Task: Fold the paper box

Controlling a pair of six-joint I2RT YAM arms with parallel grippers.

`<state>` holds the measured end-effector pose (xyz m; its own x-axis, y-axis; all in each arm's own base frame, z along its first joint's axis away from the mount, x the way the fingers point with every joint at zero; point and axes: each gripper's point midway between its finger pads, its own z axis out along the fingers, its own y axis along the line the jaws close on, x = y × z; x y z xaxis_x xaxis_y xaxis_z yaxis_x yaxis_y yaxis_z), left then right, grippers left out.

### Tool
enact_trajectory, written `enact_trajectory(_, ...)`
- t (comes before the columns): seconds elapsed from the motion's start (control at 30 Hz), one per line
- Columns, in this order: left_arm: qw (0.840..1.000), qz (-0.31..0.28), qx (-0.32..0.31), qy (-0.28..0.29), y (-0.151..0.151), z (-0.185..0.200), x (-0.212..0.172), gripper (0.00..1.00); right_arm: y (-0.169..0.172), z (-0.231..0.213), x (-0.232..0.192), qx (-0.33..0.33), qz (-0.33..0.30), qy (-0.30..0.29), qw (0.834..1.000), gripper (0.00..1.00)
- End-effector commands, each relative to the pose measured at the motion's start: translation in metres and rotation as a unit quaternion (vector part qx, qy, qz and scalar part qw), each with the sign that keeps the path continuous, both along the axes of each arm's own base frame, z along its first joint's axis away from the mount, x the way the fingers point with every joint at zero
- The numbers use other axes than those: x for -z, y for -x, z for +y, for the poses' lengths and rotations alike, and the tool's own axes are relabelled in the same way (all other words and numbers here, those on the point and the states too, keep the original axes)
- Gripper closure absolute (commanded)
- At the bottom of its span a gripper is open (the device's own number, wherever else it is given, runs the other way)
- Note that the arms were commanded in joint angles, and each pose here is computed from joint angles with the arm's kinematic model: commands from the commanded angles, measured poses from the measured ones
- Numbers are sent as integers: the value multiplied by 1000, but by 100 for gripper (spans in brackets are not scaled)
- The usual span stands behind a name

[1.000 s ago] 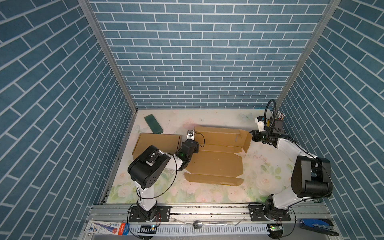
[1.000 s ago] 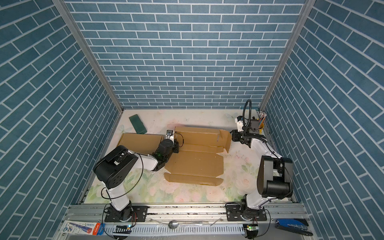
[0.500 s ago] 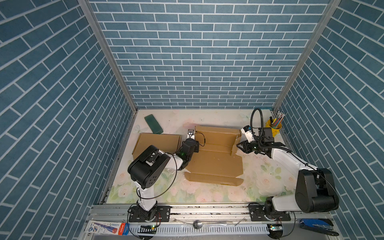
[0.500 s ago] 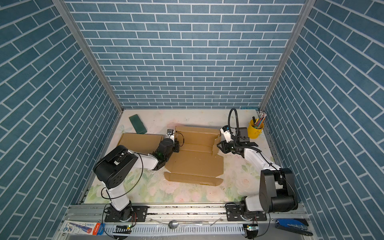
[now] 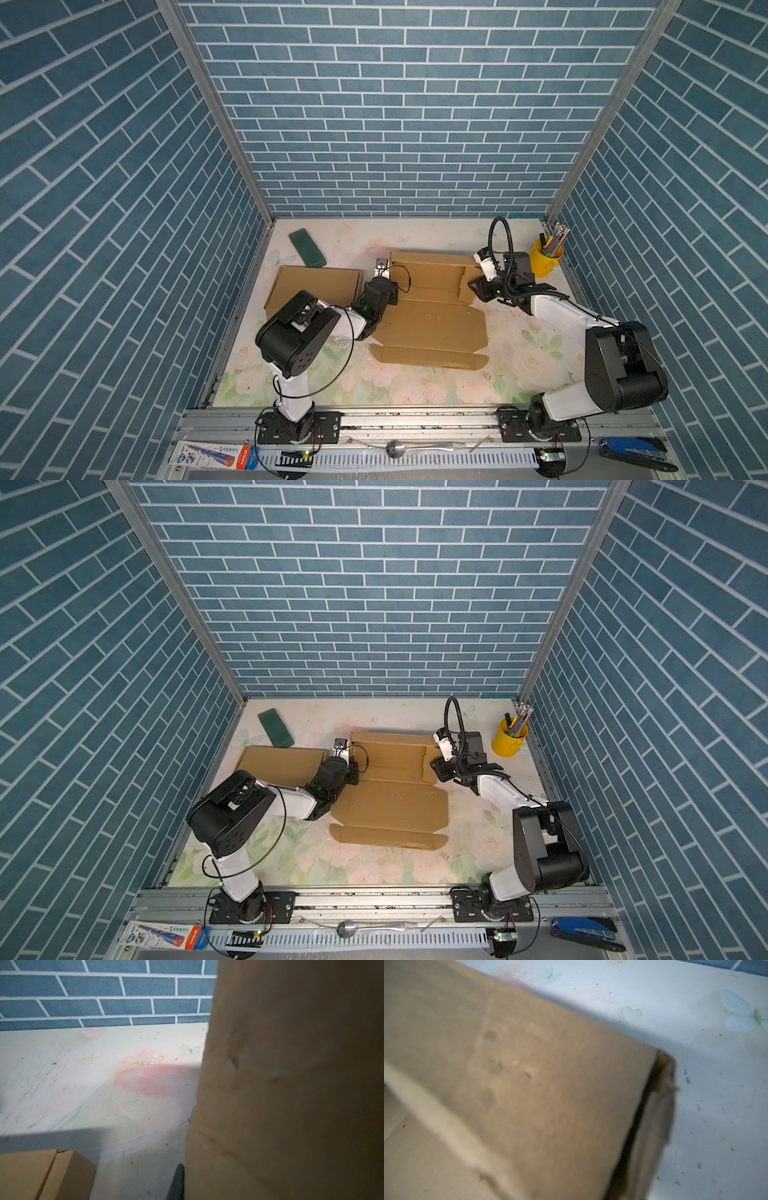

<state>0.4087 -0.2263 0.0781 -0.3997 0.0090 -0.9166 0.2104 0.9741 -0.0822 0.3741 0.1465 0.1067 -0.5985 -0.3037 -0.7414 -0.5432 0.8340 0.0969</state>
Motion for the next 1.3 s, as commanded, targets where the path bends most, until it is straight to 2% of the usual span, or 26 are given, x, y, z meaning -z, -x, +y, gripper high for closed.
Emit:
enact_trajectory(0.0,1000,6,10,-23,0,-2,3,100,-23,-7,-9,20,-44,23,999,58)
enact_trajectory(0.17,1000,26,10,-11,1,-5,4,100,-31,-5,-8,13,-45,29,998,64)
enact_trajectory(0.3,998,53,4,23,3,-10,8,100,-43,-8,-9,27,-55,40,997,69)
enact_trajectory(0.43,997,70,-8,43,7,-7,8,100,-53,-15,-5,59,-52,62,995,78)
enact_trajectory(0.57,994,89,-11,66,9,-11,5,100,-61,-26,-3,109,-57,103,987,89)
enact_trajectory(0.7,991,102,-10,85,10,-15,-2,100,-67,-32,-4,149,-58,119,980,100)
enact_trajectory(0.77,990,108,-7,89,12,-17,-9,100,-67,-40,-6,178,-53,131,974,100)
enact_trajectory(0.87,987,126,-3,97,18,-18,-19,100,-63,-48,-13,208,-28,147,967,100)
enact_trajectory(1.0,981,168,-5,101,32,-15,-30,100,-47,-45,-24,192,13,161,968,100)
enact_trajectory(1.13,964,236,-10,122,59,-19,-25,100,-22,-43,-24,149,85,189,967,100)
enact_trajectory(1.27,946,297,-18,129,91,-25,-12,98,1,-46,-21,119,157,226,954,100)
